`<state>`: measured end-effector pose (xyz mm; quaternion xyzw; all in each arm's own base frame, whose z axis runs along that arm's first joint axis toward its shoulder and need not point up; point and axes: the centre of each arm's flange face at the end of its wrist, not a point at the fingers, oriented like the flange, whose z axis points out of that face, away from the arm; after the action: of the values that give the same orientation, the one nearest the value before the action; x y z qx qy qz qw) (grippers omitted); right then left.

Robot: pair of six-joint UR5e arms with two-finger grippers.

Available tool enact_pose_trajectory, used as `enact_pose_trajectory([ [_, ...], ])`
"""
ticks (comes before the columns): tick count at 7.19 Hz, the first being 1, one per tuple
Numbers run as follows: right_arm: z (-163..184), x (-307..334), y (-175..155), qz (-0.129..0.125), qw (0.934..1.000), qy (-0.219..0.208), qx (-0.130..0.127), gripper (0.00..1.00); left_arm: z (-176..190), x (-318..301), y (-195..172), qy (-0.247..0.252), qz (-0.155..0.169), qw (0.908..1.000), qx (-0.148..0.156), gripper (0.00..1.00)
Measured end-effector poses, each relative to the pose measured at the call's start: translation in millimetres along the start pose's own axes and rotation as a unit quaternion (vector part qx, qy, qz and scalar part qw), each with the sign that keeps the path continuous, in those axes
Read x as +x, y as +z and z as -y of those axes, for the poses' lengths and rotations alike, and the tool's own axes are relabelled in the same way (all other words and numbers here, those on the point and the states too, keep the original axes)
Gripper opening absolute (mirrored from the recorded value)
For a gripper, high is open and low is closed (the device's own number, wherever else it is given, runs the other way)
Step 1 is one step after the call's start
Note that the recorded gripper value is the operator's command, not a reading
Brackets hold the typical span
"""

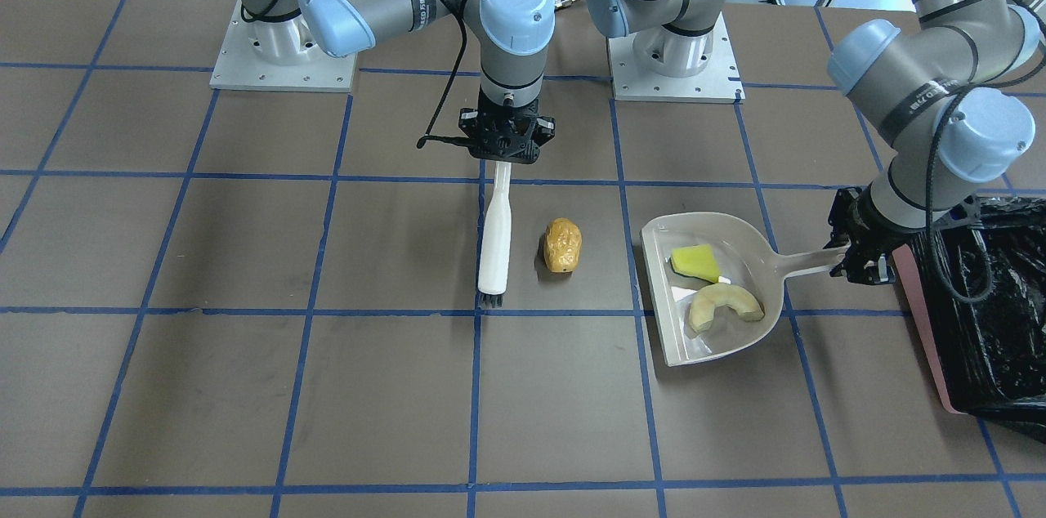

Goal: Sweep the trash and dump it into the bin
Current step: 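Sweep the potato into the dustpan held by the left gripper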

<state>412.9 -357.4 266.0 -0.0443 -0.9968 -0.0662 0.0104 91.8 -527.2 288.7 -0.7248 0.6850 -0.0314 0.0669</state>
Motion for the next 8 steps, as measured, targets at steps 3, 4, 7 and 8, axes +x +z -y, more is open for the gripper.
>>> enact_pose_trajectory([
  [3,-2.8,-7.6,23.1,-0.008,0.9999,0.014,-0.006,0.0,-54.7,-23.4,-9.7,0.003,-0.001,0.9999,0.01,0.0],
  [4,-3.0,-8.7,26.7,-0.009,0.9995,0.028,-0.01,0.0,-74.3,-27.0,-1.9,0.004,0.007,0.9999,0.008,0.0],
  [7,-5.3,-27.4,40.5,0.014,0.9991,0.031,-0.024,0.0,-100.4,-34.5,16.6,-0.002,0.027,0.9996,0.006,0.0],
  [8,-6.8,-42.0,46.6,0.019,0.9994,0.022,-0.021,0.0,-104.1,-34.5,17.2,-0.003,0.027,0.9996,0.007,0.0],
])
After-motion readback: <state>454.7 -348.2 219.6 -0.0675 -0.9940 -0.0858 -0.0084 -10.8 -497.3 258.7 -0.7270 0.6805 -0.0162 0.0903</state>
